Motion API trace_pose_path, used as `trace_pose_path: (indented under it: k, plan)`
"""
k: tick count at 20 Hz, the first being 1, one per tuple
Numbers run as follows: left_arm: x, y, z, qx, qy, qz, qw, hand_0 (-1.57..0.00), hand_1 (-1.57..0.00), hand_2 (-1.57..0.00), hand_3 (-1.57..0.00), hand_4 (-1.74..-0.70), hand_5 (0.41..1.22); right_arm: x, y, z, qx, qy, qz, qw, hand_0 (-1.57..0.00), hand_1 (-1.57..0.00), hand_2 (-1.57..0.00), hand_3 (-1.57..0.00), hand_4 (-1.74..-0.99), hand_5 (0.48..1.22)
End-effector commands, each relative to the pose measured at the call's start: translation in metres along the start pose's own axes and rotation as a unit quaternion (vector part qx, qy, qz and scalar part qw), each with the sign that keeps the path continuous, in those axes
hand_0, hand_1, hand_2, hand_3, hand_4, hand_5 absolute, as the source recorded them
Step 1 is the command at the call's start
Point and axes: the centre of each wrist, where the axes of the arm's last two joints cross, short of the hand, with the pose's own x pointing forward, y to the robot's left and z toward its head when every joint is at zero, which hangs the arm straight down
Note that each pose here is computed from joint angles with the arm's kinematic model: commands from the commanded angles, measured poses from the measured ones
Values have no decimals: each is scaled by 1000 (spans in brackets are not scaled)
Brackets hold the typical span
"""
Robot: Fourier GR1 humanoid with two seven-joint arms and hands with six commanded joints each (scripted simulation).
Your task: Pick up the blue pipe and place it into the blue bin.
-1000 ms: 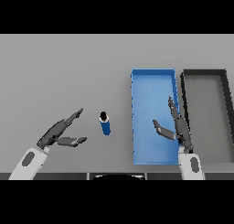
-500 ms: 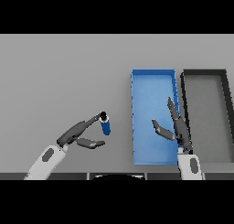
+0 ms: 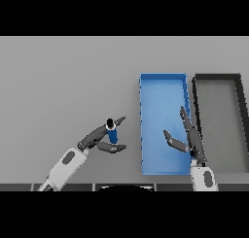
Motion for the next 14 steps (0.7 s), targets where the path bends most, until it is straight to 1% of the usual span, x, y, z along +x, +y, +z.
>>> trace_pose_path:
  k: [1,2,3,4,5,6,7,8,10,11,12,13,14]
  plan:
    - [-2,3,-2,2,-5,9,1000,1,1,-19,-18,-1109,507,1,-1,-2,-4,-2,-1,1000,1,1,1,1,-1267,600]
    - [-4,-1,-5,5,-10,23,1000,1,-33,-114,-96,-1141,550,1,2,-7,-4,5,0,1000,1,1,1,1,-1266,601]
    - [-4,-2,-8,13,-20,40,999,-17,-160,-290,-255,-1208,607,3,2,-7,-1,3,1,1000,1,1,1,1,-1261,600]
    - [-6,-4,-10,16,-23,60,998,-187,-348,-481,-519,-1253,730,1,4,-6,-1,1,2,1000,1,1,1,1,-1260,600]
    - [-4,-4,-13,26,-28,71,997,-443,-592,-699,-721,-1345,828,1,2,-6,-4,-1,4,1000,1,1,1,1,-1259,602]
    - [-6,-5,-14,33,-26,70,997,-668,-788,-873,-875,-1419,906,2,0,-7,-4,0,6,1000,1,1,1,1,-1259,605]
    - [-5,-8,-14,36,-28,74,996,-849,-945,-1013,-1003,-1481,969,4,2,-8,-1,-5,3,1000,1,1,1,1,-1261,609]
    - [-7,-13,-13,34,-39,80,995,-993,-1070,-1124,-1102,-1532,1020,2,-1,-7,-1,-4,2,1000,1,1,1,1,-1262,611]
    - [-6,-23,-13,35,-55,65,996,-1201,-1250,-1285,-1215,-1604,1092,2,2,-9,-2,-1,3,1000,1,1,1,1,-1260,614]
    - [-4,-22,-15,40,-52,55,996,-1275,-1314,-1342,-1265,-1629,1118,3,2,-9,1,-7,1,1000,1,1,1,1,-1258,615]
    - [-2,-22,-16,44,-56,51,996,-1334,-1366,-1388,-1307,-1649,1139,2,2,-9,3,-2,2,1000,1,1,1,1,-1255,616]
    - [-1,-25,-16,43,-63,50,996,-1382,-1407,-1425,-1340,-1666,1155,1,-1,-8,1,-1,5,1000,1,1,1,1,-1252,619]
    - [2,-27,-16,43,-76,45,995,-1420,-1440,-1454,-1365,-1679,1168,1,2,-8,2,-7,5,1000,1,1,1,1,-1250,622]
